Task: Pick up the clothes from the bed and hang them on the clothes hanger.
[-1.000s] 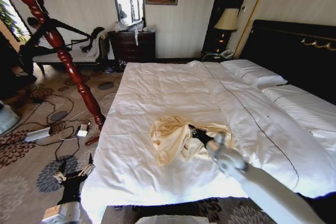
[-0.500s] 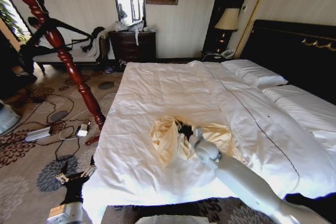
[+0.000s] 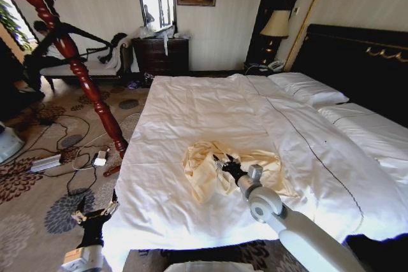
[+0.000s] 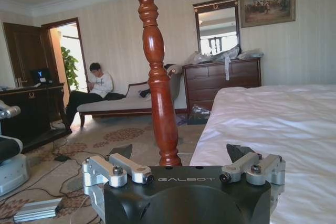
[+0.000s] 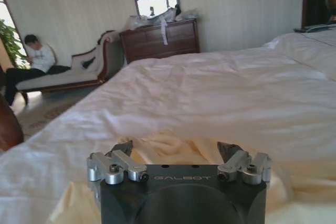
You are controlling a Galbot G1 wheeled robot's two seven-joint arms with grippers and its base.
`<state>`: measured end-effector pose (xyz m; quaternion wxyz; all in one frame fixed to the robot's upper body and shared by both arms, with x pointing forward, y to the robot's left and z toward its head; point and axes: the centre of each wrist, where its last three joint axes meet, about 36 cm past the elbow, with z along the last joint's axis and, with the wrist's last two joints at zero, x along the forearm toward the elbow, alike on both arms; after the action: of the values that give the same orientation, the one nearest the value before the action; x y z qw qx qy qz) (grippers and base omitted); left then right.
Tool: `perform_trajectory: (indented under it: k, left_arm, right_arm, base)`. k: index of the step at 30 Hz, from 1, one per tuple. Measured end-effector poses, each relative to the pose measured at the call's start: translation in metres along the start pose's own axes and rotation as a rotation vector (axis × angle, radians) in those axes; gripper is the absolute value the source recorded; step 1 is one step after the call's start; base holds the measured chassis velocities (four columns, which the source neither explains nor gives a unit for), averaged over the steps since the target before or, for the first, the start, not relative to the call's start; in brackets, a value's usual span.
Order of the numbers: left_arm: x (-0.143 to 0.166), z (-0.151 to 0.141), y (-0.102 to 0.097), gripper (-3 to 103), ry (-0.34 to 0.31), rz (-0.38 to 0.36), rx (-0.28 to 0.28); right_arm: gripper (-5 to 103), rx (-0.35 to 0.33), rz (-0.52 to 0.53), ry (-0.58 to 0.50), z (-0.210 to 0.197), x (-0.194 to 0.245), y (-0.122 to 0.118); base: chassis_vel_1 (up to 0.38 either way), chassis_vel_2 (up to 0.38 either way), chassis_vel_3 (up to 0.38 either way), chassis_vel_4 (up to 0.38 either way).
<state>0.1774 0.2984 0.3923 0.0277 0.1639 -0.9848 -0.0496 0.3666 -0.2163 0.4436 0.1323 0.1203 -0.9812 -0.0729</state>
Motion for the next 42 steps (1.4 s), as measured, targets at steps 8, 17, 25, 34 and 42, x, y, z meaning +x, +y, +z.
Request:
perform_trajectory:
  k: [8,17,25,34,42]
  left_arm:
    - [-0.001,-0.001,-0.001,100,-0.003,0.002,0.002]
    - [0.0,0.001,0.002,100,0.0,-0.002,0.007]
    - [-0.002,0.002,0.003,100,0.0,0.004,0.004]
    - [-0.004,0.001,0.005,100,-0.002,0.007,0.005]
    - [-0.004,-0.002,0.005,100,-0.002,0.01,0.002]
  right_arm:
    - [100,0.259,0.109,0.157,0.006,0.0,-0.014]
    - [100,0.095,0.055,0.155,-0.011,0.005,-0.013]
    - [100,-0.168,-0.195,-0.017,-0.024,0.011,0.007]
    - [100,-0.167,0.079,0.156,-0.014,0.016,0.0]
    - [103,-0.431,0.084,0.222,-0.011,0.018,0.012]
  base:
    - [0.0,0.0,0.0,0.0]
    - [0.0,0.0,0.0,0.0]
    - [0.0,0.0,0.0,0.0]
    - [0.0,0.0,0.0,0.0]
    - [0.0,0.0,0.0,0.0]
